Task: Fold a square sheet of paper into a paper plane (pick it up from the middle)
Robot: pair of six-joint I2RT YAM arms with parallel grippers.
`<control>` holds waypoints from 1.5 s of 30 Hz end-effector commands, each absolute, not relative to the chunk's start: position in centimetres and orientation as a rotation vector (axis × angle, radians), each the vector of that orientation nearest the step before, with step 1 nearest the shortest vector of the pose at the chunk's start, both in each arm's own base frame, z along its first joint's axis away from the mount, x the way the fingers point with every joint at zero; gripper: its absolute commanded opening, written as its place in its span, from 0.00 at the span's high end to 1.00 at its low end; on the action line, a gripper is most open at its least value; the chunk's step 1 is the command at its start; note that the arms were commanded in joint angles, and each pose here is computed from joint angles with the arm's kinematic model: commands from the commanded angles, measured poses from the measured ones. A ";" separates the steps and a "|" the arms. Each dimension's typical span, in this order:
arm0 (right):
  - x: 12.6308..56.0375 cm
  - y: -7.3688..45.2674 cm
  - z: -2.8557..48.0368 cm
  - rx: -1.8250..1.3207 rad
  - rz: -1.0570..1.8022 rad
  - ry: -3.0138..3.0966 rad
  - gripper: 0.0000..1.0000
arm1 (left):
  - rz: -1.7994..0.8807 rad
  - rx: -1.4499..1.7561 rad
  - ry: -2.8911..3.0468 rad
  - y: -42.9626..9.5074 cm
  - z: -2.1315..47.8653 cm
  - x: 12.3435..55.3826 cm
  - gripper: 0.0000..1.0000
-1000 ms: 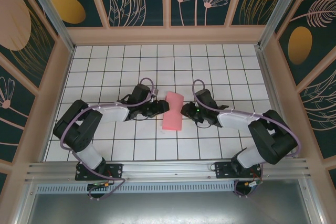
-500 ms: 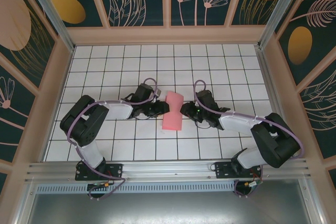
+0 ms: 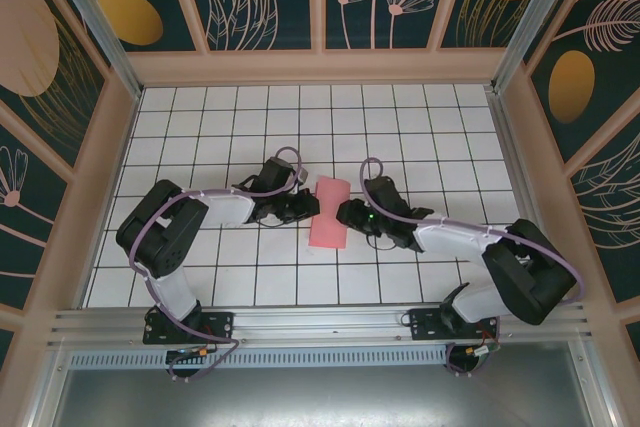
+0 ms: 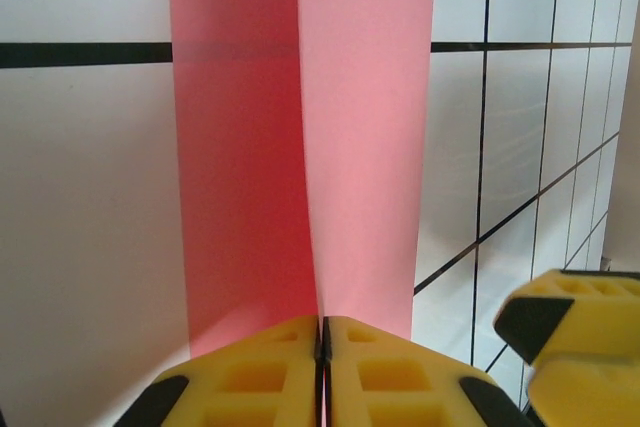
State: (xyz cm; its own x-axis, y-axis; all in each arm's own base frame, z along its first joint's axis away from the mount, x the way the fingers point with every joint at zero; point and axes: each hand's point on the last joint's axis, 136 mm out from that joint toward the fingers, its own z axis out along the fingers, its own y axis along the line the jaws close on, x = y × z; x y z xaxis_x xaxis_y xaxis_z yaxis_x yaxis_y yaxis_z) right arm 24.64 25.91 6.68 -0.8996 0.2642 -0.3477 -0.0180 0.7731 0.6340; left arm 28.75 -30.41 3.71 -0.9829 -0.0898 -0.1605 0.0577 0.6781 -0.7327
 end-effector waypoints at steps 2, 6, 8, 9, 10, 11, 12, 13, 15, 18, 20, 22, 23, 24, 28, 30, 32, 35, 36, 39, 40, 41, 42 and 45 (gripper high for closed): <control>24.3 26.5 9.2 0.022 0.801 2.422 0.51 | -1.194 0.000 2.698 -30.4 4.4 29.1 0.85; 23.0 27.4 9.6 -0.110 0.757 2.363 0.49 | -1.206 0.014 2.680 -30.5 5.1 29.1 0.76; 22.3 28.0 9.9 -0.178 0.732 2.317 0.48 | -1.222 0.021 2.679 -30.6 5.2 29.0 0.81; 22.0 28.2 9.9 -0.211 0.720 2.298 0.48 | -1.232 0.024 2.676 -30.8 5.3 29.0 0.84; 21.6 28.6 9.9 -0.258 0.696 2.273 0.48 | -1.238 0.021 2.673 -30.8 5.5 29.0 0.86; 21.1 29.0 10.0 -0.306 0.658 2.246 0.48 | -1.243 0.018 2.669 -30.8 5.6 29.0 0.88; 20.9 29.2 10.1 -0.343 0.618 2.223 0.48 | -1.242 0.016 2.669 -30.8 5.7 29.0 0.90; 20.5 29.6 10.2 -0.383 0.579 2.198 0.47 | -1.245 0.015 2.668 -30.8 5.8 29.0 0.92; 20.0 30.3 10.3 -0.445 0.524 2.166 0.47 | -1.249 0.009 2.663 -30.8 6.1 29.1 0.93; 19.4 31.3 10.0 -0.529 0.455 2.146 0.45 | -1.260 0.004 2.662 -30.9 6.4 29.0 0.93; 19.2 31.9 9.5 -0.573 0.387 2.145 0.44 | -1.262 0.002 2.662 -30.9 6.5 29.0 0.93; 18.9 32.5 8.9 -0.622 0.355 2.162 0.43 | -1.261 0.001 2.659 -30.9 6.6 29.0 0.93; 18.8 32.9 8.5 -0.644 0.342 2.173 0.43 | -1.263 0.000 2.660 -30.9 6.6 29.0 0.93; 18.6 33.4 8.3 -0.664 0.337 2.179 0.43 | -1.265 -0.001 2.661 -30.9 6.6 28.9 0.93; 18.7 34.1 7.1 -0.672 0.273 2.200 0.42 | -1.265 -0.006 2.662 -30.9 6.5 28.9 0.93; 19.0 33.5 6.5 -0.651 0.208 2.217 0.42 | -1.269 -0.007 2.661 -30.9 6.6 28.9 0.93; 19.1 32.8 5.8 -0.647 0.133 2.230 0.42 | -1.264 -0.012 2.662 -30.8 6.5 28.9 0.93; 19.4 32.5 5.9 -0.632 0.087 2.225 0.44 | -1.265 -0.009 2.665 -30.9 6.5 28.8 0.93; 19.4 32.6 6.1 -0.630 0.094 2.220 0.45 | -1.265 -0.011 2.664 -30.8 6.5 28.9 0.93; 19.4 32.9 6.7 -0.631 0.124 2.204 0.53 | -1.264 -0.012 2.667 -30.8 6.4 28.8 0.93; 19.3 33.0 7.0 -0.630 0.132 2.198 0.58 | -1.263 -0.013 2.666 -30.8 6.4 28.9 0.93; 19.3 32.9 7.0 -0.629 0.133 2.198 0.63 | -1.262 -0.013 2.666 -30.8 6.5 28.9 0.92; 19.3 32.9 7.1 -0.628 0.136 2.197 0.66 | -1.263 -0.016 2.665 -30.8 6.5 28.9 0.92; 19.2 32.6 7.3 -0.624 0.140 2.200 0.69 | -1.260 -0.015 2.666 -30.8 6.5 28.9 0.92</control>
